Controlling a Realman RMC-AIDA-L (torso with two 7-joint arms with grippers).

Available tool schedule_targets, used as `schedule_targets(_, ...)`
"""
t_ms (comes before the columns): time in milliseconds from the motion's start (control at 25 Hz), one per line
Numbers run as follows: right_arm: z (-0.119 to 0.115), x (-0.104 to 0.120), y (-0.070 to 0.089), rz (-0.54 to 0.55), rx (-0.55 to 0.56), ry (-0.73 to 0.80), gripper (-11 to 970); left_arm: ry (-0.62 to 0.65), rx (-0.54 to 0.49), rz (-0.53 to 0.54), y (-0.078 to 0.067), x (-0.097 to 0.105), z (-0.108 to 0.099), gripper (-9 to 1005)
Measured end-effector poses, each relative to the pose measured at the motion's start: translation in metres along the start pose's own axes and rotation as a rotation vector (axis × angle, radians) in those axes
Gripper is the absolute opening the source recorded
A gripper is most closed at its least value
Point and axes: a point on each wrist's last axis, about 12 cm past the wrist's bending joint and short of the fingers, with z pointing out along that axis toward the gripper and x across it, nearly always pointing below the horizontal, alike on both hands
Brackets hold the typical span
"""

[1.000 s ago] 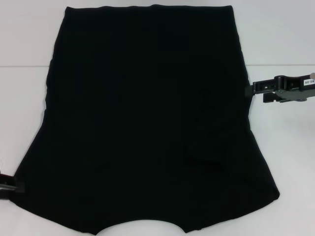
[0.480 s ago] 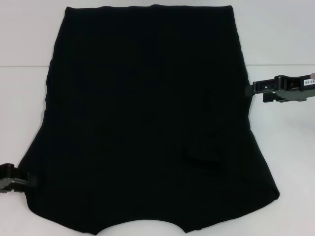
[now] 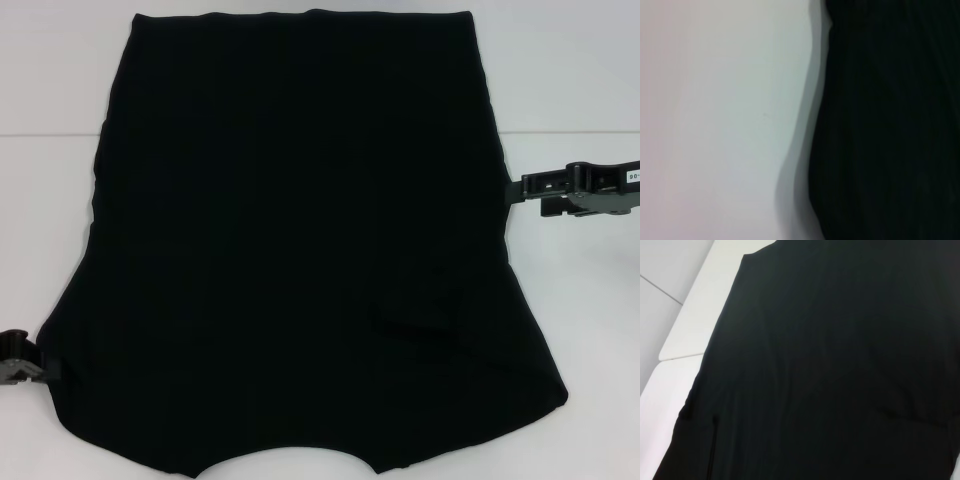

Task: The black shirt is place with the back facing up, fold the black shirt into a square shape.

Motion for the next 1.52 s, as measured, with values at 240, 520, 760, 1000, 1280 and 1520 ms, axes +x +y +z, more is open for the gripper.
schedule_targets(240,-0.004,0.005,-0.002,-0.018,-0.014,0.029,796,-0.005,0.045,0.010,-0.002,0.001,-0.002,37)
schedule_targets(520,-0.031,0.032,-0.024,0.000,0.006,0.164,796,-0.034,0.149,0.036,-0.007,0.000,-0.016,40)
schedule_targets(760,-0.042,0.061,-0.044,0.019,0.068,0.276,795,-0.039,0.139,0.041,-0.010,-0.007,-0.010,43)
schedule_targets(1000,-0.024,0.074,-0.037,-0.028,0.029,0.303,795,-0.040,0.141,0.048,-0.014,-0.013,-0.007,46)
schedule_targets(1280,-0.003,0.081,-0.024,-0.065,0.008,0.345,794,-0.041,0.137,0.049,-0.014,-0.014,-0.007,50)
schedule_targets(1520,0.005,0.081,-0.018,-0.072,-0.003,0.360,793,-0.049,0.129,0.048,-0.013,-0.015,-0.006,53)
